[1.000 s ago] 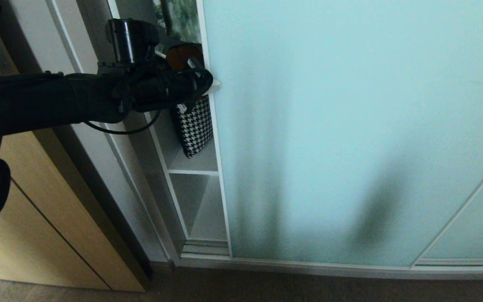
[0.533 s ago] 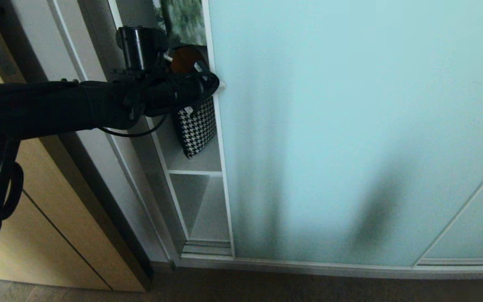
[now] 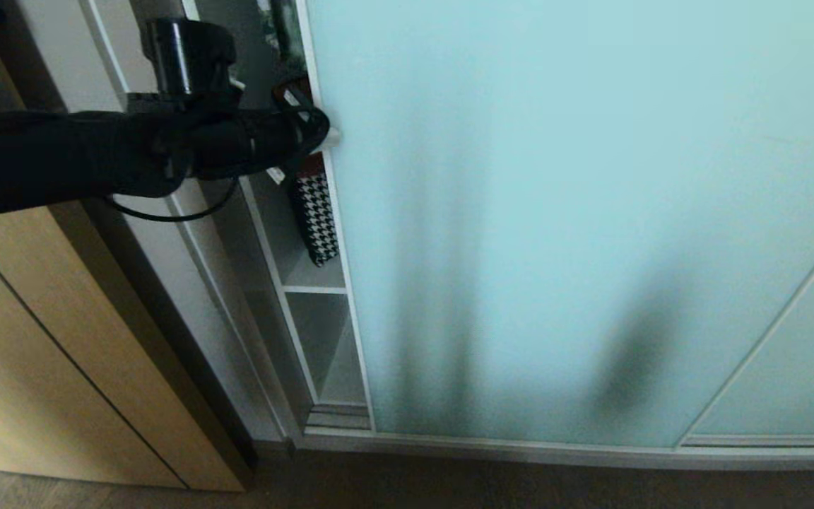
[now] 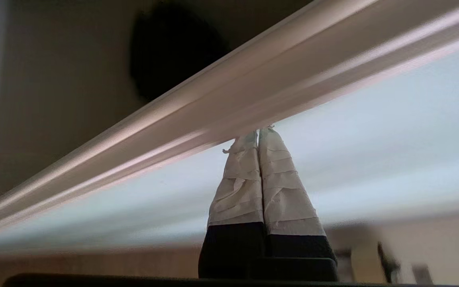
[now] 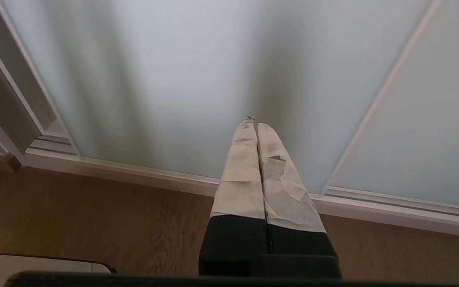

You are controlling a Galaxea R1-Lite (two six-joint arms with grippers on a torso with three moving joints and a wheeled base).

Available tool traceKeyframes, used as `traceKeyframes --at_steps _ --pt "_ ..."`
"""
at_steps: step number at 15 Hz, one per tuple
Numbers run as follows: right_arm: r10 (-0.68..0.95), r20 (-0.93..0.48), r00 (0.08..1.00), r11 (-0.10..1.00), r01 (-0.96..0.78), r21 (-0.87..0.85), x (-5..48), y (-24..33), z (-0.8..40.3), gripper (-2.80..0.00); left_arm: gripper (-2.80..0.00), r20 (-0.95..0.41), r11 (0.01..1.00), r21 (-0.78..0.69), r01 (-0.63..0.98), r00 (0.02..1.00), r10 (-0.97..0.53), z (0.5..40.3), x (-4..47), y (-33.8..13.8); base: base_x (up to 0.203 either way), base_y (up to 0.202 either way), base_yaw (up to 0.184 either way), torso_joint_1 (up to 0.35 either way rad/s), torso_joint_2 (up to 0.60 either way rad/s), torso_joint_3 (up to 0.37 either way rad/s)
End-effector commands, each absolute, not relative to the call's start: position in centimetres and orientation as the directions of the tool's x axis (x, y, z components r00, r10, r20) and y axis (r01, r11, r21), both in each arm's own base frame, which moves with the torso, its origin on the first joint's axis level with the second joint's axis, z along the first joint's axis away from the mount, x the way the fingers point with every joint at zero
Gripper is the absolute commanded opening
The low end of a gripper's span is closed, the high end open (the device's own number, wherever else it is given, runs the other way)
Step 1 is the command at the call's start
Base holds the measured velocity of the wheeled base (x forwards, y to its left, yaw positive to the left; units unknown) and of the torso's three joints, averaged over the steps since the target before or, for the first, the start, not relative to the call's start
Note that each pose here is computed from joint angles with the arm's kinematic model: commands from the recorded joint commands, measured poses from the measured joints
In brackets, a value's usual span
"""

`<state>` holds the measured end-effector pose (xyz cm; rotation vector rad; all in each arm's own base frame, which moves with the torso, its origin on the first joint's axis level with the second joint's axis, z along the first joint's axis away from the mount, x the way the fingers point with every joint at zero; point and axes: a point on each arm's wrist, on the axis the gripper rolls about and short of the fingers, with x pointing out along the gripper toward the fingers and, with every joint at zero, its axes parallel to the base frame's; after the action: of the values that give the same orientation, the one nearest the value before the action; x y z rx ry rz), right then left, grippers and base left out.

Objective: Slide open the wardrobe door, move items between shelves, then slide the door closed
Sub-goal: Close the door

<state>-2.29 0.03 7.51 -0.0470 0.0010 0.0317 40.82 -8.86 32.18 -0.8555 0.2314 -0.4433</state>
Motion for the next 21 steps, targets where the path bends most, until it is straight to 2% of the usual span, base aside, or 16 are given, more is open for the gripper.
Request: traceKeyframes --at_steps 1,5,10,13,15,17,19,21 --pt "0.032 -0.002 0.999 0.998 -0.032 -0.048 -2.3 0.0 7.5 -2.80 -2.80 0.043 0.558 -0.759 0.335 0.881 -0.471 35.5 37.9 -8.1 0.000 0.000 0.000 0.000 0.00 0.000" --pt "0.032 0.000 0.999 0.998 -0.032 -0.048 -2.3 0.0 7.5 -2.80 -2.80 0.059 0.560 -0.754 0.344 0.884 -0.463 37.7 35.1 -7.3 0.000 0.000 0.000 0.000 0.00 0.000" --pt "0.032 -0.002 0.999 0.998 -0.032 -0.048 -2.3 0.0 7.5 -2.80 -2.80 0.047 0.594 -0.743 0.310 0.908 -0.416 37.7 34.8 -5.4 0.000 0.000 0.000 0.000 0.00 0.000" --pt "0.032 -0.002 0.999 0.998 -0.032 -0.048 -2.3 0.0 7.5 -2.80 -2.80 0.093 0.624 -0.695 0.357 0.905 -0.414 39.6 31.8 -4.9 0.000 0.000 0.000 0.000 0.00 0.000" --pt "0.032 -0.002 0.999 0.998 -0.032 -0.048 -2.3 0.0 7.5 -2.80 -2.80 0.122 0.694 -0.607 0.388 0.908 -0.401 41.2 28.2 -4.4 0.000 0.000 0.000 0.000 0.00 0.000" --pt "0.032 -0.002 0.999 0.998 -0.032 -0.048 -2.3 0.0 7.5 -2.80 -2.80 0.127 0.788 -0.509 0.346 0.936 -0.329 41.7 24.4 -3.8 0.000 0.000 0.000 0.000 0.00 0.000" --pt "0.032 -0.002 0.999 0.998 -0.032 -0.048 -2.3 0.0 7.5 -2.80 -2.80 0.093 0.904 -0.359 0.234 0.972 -0.214 40.3 20.9 -3.1 0.000 0.000 0.000 0.000 0.00 0.000" --pt "0.032 -0.002 0.999 0.998 -0.032 -0.048 -2.3 0.0 7.5 -2.80 -2.80 0.072 0.972 -0.207 0.111 0.993 -0.098 38.4 16.6 -2.2 0.000 0.000 0.000 0.000 0.00 0.000"
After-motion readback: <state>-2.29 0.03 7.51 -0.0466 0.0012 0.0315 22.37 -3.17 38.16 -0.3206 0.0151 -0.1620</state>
